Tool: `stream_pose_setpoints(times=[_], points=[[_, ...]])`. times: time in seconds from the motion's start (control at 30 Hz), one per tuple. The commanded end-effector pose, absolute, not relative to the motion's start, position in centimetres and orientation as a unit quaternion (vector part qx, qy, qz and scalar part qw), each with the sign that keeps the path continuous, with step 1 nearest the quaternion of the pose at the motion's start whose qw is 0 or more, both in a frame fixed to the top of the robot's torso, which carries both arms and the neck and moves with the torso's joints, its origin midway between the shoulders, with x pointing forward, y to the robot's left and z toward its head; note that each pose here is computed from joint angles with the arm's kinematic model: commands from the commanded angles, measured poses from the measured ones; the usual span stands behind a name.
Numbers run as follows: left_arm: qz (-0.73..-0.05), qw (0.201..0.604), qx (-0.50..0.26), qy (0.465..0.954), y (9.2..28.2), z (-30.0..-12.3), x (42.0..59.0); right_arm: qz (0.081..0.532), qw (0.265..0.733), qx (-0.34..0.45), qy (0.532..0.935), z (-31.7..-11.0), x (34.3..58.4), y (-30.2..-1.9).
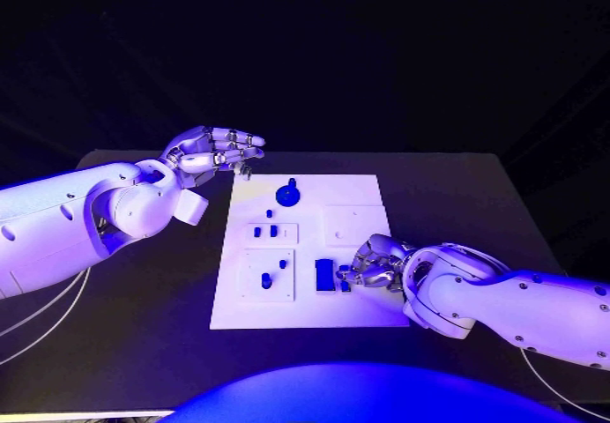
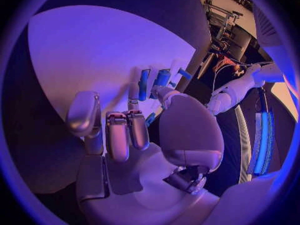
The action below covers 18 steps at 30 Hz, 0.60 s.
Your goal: Assemble the parts on the task board
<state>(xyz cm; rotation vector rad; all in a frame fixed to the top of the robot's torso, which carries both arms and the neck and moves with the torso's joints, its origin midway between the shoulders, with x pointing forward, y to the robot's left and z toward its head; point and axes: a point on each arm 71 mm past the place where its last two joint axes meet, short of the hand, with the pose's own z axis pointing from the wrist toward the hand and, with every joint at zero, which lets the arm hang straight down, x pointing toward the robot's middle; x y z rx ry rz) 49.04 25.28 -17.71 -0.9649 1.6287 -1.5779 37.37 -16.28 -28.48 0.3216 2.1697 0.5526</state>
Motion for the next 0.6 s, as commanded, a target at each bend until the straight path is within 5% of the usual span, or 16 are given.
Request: stream_pose_setpoints(times=[0.03,0.37,0.6], points=[[-0.61,0.325,-0.366,0.623,25.1,-17.6,49.0,0.222,0.423,0.118,0.87,-28.5,37.2,-16.2],[-0.61,0.325,-0.366,0.624,25.1,-17.6,49.0,0.234,0.459,0.112,0.85,-27.9,37.2,-16.9],[-0.609,0.326,-0.366,0.624,25.2,-17.6,49.0,0.299,0.522,0.113,0.791,-26.4,37.4,-17.9]])
